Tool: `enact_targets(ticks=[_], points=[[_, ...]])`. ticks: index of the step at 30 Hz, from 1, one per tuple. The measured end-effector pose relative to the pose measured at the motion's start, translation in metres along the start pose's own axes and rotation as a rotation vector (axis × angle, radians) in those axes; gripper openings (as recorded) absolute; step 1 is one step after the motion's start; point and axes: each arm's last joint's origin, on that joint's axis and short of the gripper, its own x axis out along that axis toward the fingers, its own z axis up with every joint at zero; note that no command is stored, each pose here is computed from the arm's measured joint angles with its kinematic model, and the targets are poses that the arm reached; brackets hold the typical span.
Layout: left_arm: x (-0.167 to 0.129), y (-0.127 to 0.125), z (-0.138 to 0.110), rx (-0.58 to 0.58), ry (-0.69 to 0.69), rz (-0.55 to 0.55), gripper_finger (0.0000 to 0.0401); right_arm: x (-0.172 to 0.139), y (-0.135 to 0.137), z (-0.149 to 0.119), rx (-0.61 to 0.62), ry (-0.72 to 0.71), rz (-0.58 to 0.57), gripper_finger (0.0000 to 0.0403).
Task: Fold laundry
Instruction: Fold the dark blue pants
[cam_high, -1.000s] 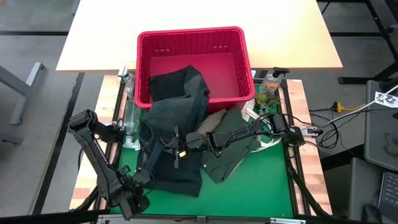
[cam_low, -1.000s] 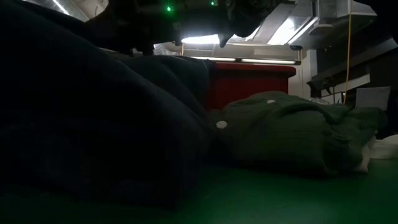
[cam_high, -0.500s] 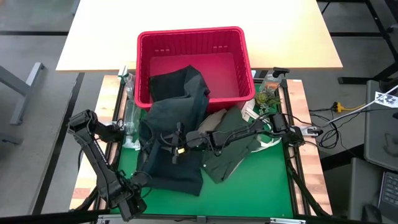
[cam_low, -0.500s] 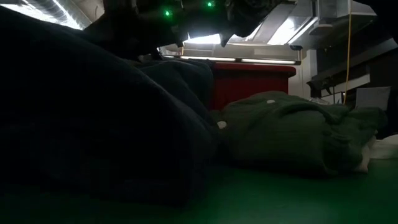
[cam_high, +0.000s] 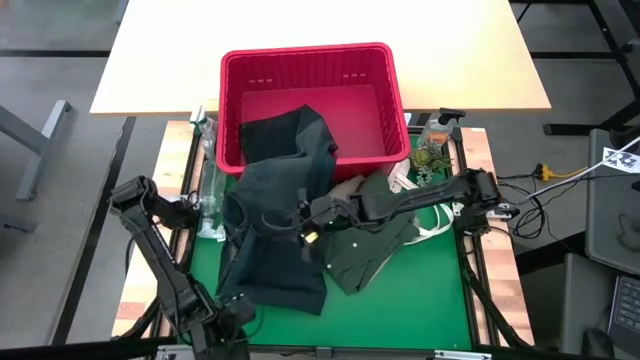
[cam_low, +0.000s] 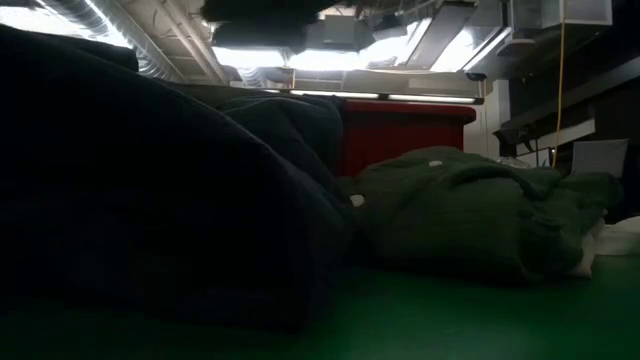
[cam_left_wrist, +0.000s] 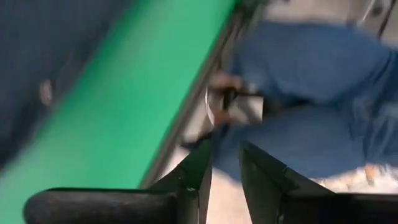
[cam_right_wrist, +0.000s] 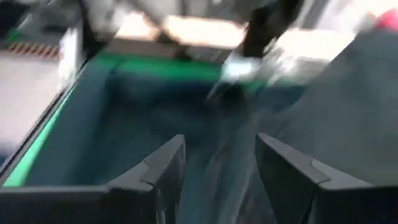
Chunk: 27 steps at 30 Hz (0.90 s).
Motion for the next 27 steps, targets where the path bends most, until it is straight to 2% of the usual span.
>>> enact_targets(ticks=[3,7,13,21,27], points=[[0.002,0.001,0.016,0.036,-0.118,0.015,0.0068,-0.009,0.017,-0.005,-0.016,0.101,0.118,0.0195],[0.004,0.008,0.04,0.068,-0.214,0.083,0.0062,-0.014,0.052,-0.015,-0.06,0.173,0.198,0.0195],[-0.007,0.027,0.074,0.103,-0.238,0.213,0.0055,-0.017,0.086,-0.036,-0.139,0.236,0.1,0.0195],[-0.046,0.06,0.106,0.172,-0.226,0.4,0.0039,-0.022,0.087,-0.044,-0.168,0.324,0.08,0.0195],[-0.041,0.092,0.107,0.111,-0.172,0.592,0.0035,-0.017,0.076,-0.047,-0.166,0.331,0.038,0.0195]])
